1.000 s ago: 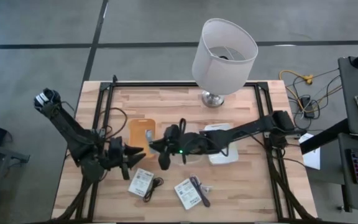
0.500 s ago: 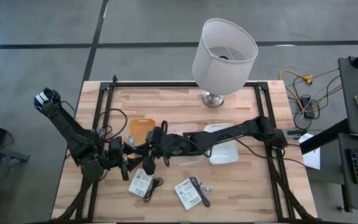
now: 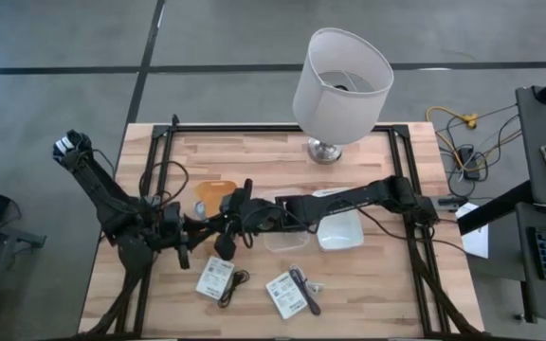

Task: Pick and place items into bin
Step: Put the blue charger cable into the orange bin

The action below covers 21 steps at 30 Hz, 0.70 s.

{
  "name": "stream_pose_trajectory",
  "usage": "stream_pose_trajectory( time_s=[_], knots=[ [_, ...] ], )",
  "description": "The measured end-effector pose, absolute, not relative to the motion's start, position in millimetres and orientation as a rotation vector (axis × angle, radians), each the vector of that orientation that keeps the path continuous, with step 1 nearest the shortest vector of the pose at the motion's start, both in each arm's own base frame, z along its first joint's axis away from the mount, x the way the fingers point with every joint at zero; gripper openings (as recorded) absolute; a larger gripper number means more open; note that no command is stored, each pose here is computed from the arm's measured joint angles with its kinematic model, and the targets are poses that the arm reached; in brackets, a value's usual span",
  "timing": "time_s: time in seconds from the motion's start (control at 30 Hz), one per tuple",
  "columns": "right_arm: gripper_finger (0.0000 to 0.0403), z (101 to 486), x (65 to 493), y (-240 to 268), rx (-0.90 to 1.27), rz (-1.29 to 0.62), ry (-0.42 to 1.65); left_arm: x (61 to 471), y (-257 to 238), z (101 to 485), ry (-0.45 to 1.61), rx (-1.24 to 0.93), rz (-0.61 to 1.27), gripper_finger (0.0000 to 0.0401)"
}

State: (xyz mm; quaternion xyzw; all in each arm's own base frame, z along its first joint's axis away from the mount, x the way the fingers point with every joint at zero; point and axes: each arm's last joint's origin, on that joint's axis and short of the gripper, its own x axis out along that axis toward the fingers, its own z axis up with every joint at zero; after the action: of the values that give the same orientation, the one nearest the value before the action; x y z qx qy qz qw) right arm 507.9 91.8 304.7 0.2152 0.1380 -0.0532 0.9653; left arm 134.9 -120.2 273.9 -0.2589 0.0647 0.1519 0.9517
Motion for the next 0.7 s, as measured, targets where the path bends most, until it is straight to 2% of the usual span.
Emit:
stream_pose_trajectory(
  time_s=[0.17, 0.3, 0.43, 0.57, 0.7],
  knots=[
    [0.0022, 306.2, 509.6, 86.2, 0.447, -0.115, 0.272, 132.4, -117.4, 265.6, 0.143, -0.531, 0.310, 0.0016],
    [0.0057, 310.3, 507.6, 84.9, 0.491, -0.137, 0.295, 129.6, -111.9, 262.0, 0.173, -0.483, 0.331, 0.0012],
    [0.0106, 318.1, 494.1, 81.8, 0.501, -0.210, 0.464, 118.8, -96.7, 252.8, 0.239, -0.492, 0.396, 0.0008],
    [0.0156, 318.0, 475.8, 78.7, 0.475, -0.365, 0.669, 103.9, -78.4, 240.8, 0.371, -0.665, 0.474, 0.0007],
    [0.0189, 329.6, 463.3, 76.7, 0.450, -0.475, 0.691, 97.1, -67.9, 230.4, 0.483, -0.914, 0.510, 0.0007]
  ],
)
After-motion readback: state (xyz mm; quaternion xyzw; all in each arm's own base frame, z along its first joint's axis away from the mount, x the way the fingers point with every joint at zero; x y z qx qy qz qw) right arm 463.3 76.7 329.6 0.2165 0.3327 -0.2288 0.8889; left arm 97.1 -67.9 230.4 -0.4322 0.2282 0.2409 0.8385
